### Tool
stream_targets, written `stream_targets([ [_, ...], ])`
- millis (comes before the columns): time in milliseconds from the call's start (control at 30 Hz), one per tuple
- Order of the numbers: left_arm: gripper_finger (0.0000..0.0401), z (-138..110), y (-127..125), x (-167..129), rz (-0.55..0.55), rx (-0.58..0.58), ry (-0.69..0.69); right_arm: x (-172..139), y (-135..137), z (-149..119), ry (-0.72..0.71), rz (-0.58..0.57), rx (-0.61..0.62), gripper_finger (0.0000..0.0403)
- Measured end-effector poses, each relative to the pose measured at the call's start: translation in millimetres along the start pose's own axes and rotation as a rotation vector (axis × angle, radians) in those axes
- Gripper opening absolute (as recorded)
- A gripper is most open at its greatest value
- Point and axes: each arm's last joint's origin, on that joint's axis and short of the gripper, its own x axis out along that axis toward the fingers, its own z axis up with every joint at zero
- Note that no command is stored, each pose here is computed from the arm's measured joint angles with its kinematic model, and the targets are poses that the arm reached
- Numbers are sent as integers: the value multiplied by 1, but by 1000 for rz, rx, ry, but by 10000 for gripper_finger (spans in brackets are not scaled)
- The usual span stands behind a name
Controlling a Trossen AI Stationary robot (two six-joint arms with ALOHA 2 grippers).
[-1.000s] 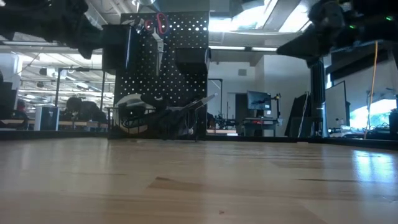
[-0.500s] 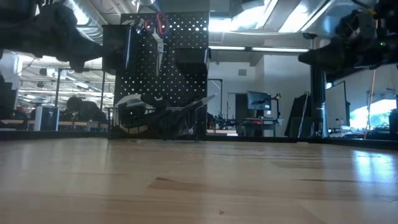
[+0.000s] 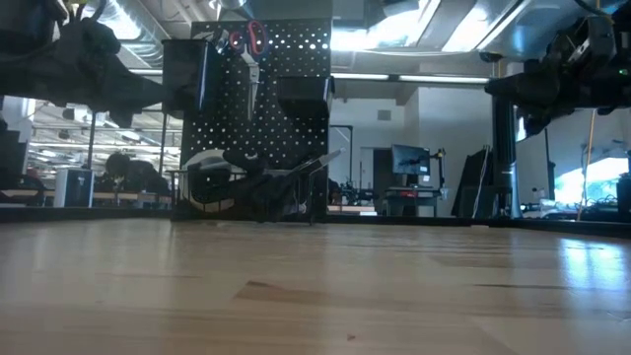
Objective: Hang tools onto peg board
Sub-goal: Return to Home Position
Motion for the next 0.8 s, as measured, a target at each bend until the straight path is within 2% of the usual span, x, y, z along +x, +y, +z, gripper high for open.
stream_targets([
  [100,1,-3,0,2,-3,6,-41,-2,0,2,-23,5,-2,5],
  [400,1,-3,0,2,-1,33,-41,-4,0,-1,-5,-1,-24,5],
  [633,7,-3,0,2,-2,-38,-40,-4,0,-4,29,22,-34,5],
  [800,3,-3,0,2,-1,-38,-39,-4,-1,-4,28,14,-54,5],
])
